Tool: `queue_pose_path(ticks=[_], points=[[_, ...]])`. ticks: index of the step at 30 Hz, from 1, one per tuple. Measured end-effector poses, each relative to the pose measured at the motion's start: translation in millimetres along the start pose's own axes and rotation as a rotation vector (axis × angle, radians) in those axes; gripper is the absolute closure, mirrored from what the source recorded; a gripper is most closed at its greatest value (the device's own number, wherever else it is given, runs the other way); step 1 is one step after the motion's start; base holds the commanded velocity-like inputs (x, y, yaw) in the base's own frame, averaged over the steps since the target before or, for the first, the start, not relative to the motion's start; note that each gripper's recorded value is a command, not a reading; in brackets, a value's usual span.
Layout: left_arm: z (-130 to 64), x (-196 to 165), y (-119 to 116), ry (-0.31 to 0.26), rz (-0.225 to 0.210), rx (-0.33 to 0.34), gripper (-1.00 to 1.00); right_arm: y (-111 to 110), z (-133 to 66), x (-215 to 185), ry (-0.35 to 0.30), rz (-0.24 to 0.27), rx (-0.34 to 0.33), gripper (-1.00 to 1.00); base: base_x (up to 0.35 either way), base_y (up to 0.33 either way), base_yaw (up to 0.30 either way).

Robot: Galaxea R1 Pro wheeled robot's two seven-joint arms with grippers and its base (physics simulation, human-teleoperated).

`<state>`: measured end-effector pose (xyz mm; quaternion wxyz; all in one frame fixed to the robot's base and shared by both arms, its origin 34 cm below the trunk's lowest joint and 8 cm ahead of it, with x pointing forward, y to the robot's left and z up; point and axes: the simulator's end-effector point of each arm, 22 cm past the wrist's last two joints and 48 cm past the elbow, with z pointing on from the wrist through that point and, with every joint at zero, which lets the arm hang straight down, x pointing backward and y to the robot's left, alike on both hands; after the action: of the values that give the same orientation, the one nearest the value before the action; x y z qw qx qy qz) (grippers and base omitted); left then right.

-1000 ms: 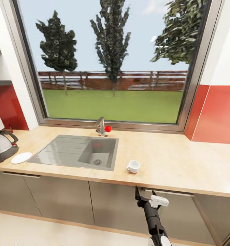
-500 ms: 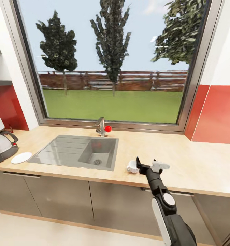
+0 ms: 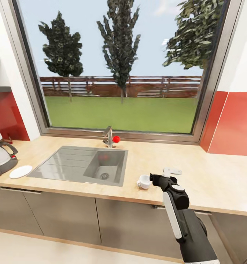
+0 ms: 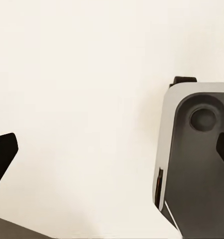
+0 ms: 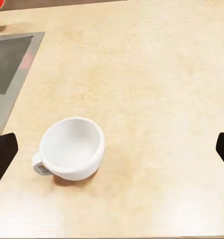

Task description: Set up a coffee station on the kitchen countertop: keep the coffee maker on the countertop, move the bottle of coffee from the kitchen shelf to the counter next to the coffee maker, place a paper coffee filter on top of the coffee maker, put the saucer next to the coffee maker with the coffee cup on the saucer, and place the electric kettle next to the coffee maker.

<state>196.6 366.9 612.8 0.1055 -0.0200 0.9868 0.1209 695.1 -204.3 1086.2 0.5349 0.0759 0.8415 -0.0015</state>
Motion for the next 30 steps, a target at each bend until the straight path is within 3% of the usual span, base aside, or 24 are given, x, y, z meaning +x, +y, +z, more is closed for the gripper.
queue_pose_path(ticks=[16, 30], points=[[-0.9, 8.1, -1.1, 0.016, 0.005, 0.002, -1.0, -4.3, 1.1, 0.8, 0.006, 0.001, 0.01, -1.0, 0.14, 0.033, 0.0], [-1.8, 16.1, 1.6, 0.029, 0.008, -0.001, -1.0, -8.8, 7.1, 13.4, 0.036, -0.01, 0.022, -1.0, 0.014, 0.004, 0.0]])
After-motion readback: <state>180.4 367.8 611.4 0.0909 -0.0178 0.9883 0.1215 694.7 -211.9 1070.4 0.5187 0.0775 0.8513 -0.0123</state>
